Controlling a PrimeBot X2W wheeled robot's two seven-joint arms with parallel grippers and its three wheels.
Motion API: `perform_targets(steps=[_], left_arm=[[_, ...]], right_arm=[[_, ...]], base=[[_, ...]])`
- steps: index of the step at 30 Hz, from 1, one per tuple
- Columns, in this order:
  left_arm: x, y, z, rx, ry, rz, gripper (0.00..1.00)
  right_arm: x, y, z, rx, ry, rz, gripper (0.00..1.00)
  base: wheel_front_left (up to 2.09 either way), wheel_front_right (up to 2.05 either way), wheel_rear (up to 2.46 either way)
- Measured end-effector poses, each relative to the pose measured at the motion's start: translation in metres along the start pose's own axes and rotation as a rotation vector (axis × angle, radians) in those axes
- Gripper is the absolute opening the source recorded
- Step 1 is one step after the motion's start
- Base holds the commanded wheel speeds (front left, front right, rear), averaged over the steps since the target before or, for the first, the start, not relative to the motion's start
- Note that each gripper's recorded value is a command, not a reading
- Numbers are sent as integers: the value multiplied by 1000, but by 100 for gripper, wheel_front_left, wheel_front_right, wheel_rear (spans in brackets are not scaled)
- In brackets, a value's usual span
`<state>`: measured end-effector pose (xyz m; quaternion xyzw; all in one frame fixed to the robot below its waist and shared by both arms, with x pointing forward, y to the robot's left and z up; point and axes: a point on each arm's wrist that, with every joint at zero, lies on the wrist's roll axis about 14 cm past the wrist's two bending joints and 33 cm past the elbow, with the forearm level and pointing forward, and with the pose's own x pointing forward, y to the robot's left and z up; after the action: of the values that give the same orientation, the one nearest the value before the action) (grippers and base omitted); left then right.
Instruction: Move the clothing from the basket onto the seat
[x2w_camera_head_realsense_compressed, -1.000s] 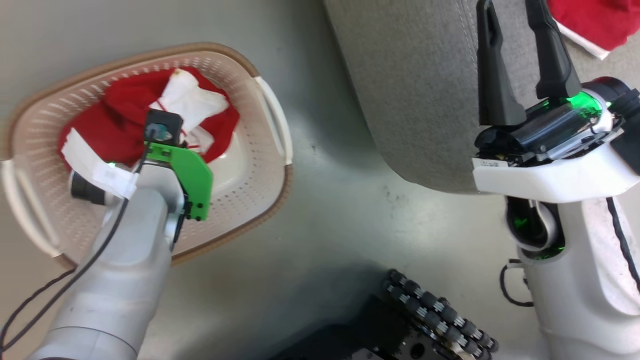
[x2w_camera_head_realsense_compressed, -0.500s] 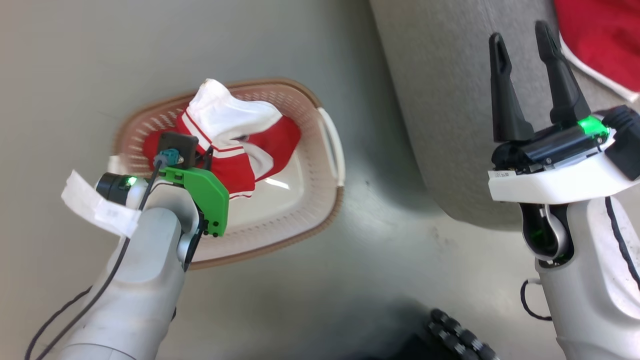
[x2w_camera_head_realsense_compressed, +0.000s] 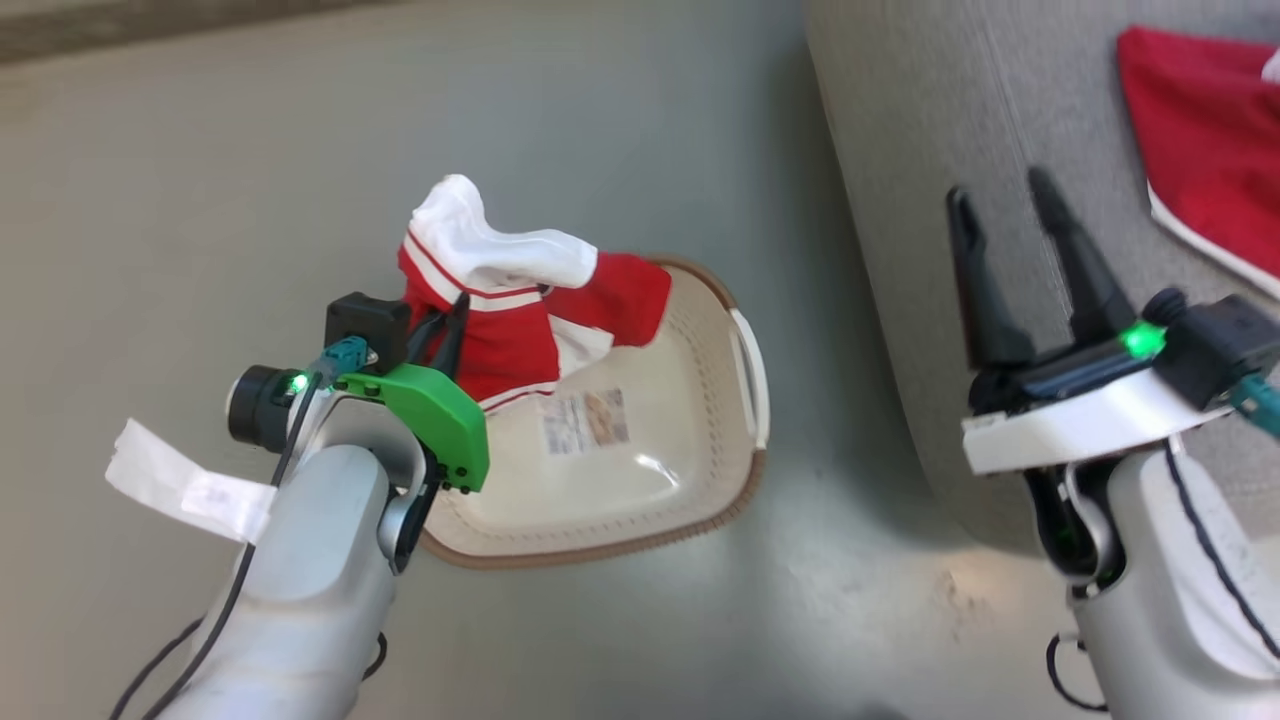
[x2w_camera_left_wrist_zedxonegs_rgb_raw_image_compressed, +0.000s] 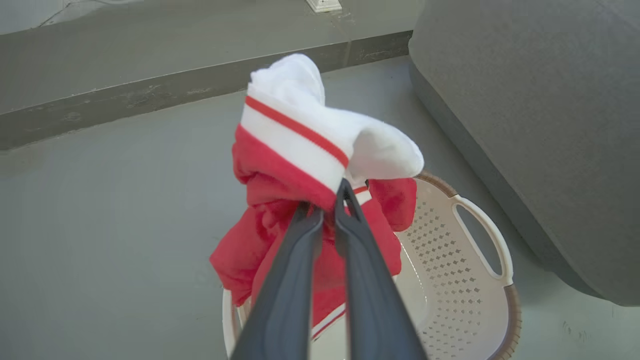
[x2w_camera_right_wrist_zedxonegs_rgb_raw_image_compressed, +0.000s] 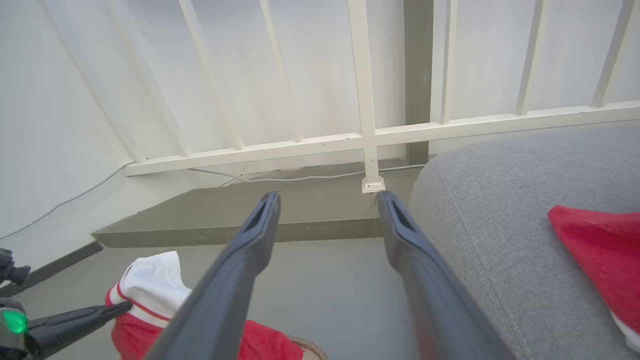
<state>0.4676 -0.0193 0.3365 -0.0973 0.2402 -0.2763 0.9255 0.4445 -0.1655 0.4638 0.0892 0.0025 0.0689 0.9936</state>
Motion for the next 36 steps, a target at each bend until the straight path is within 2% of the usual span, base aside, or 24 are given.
perform_targets(steps=[14,24,36], left_arm=[[-53,-18,100,82,-280,12,0],[-94,-53,154,149,-452,-44,0],[-123,-112,159,161,-461,-188,0]], right_arm=[[-25,52,10,33,-1,125,100],[-50,79,18,53,-6,184,100],[-74,113,28,73,-22,267,100]], base=[[0,0,0],[0,0,0],[0,0,0]])
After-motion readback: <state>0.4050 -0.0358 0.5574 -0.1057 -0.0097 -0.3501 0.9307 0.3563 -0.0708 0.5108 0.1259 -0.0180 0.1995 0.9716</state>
